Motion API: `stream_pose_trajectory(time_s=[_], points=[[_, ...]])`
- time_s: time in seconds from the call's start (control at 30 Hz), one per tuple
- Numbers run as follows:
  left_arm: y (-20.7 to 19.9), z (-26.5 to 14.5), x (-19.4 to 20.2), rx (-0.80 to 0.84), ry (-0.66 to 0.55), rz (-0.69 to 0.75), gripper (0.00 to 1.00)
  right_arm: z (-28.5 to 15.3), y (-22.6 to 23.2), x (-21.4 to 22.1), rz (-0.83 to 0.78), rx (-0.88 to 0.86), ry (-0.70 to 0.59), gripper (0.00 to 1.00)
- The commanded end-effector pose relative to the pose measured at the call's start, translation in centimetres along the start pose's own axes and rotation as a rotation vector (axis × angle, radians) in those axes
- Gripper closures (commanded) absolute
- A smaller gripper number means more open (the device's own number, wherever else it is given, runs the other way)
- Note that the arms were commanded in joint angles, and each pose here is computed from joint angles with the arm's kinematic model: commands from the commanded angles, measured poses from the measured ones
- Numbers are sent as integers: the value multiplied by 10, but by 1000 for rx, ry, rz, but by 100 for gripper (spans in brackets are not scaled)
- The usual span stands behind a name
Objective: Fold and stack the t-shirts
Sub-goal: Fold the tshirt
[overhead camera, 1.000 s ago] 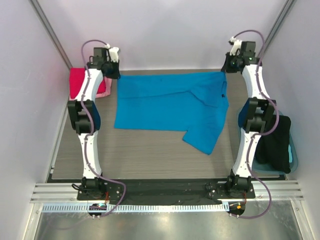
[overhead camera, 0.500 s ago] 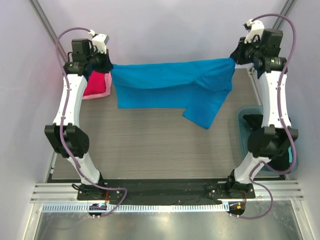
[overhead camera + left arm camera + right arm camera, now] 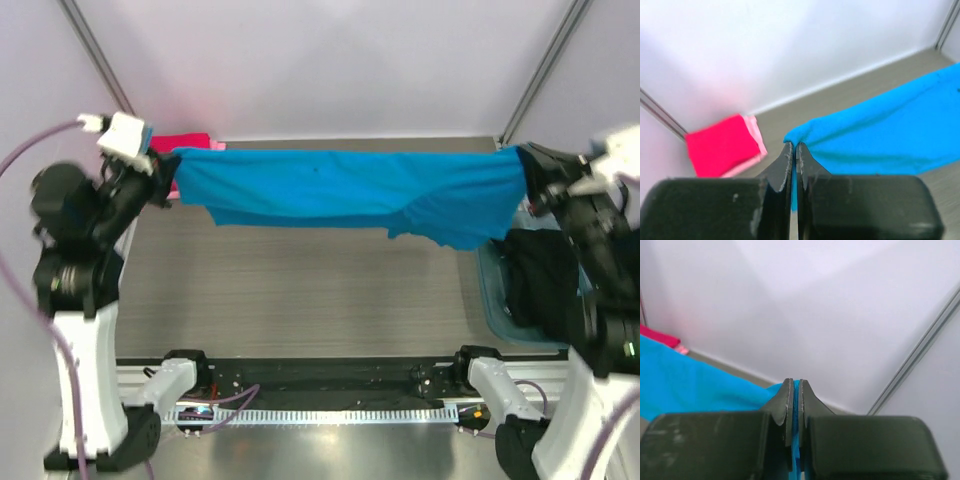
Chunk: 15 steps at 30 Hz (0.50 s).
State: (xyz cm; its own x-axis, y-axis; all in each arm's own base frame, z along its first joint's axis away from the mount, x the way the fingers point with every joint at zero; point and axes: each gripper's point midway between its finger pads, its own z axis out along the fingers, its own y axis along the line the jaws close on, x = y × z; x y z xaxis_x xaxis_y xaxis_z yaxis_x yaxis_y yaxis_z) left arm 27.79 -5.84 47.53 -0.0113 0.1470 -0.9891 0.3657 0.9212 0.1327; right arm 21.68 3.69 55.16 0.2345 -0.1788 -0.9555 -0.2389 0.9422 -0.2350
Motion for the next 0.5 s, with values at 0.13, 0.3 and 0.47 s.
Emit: stream_pose_trajectory(time_s=[0.13, 0.3, 0.47], points=[[-10, -60, -28, -60, -122, 46, 100, -53, 12, -43, -68, 38, -106, 99], [-4, -24, 9, -31, -5, 26, 100, -21, 8, -3, -44, -3, -18, 99], [-4, 27, 77, 57, 166, -32, 100, 32, 6, 73, 26, -80, 105, 99]])
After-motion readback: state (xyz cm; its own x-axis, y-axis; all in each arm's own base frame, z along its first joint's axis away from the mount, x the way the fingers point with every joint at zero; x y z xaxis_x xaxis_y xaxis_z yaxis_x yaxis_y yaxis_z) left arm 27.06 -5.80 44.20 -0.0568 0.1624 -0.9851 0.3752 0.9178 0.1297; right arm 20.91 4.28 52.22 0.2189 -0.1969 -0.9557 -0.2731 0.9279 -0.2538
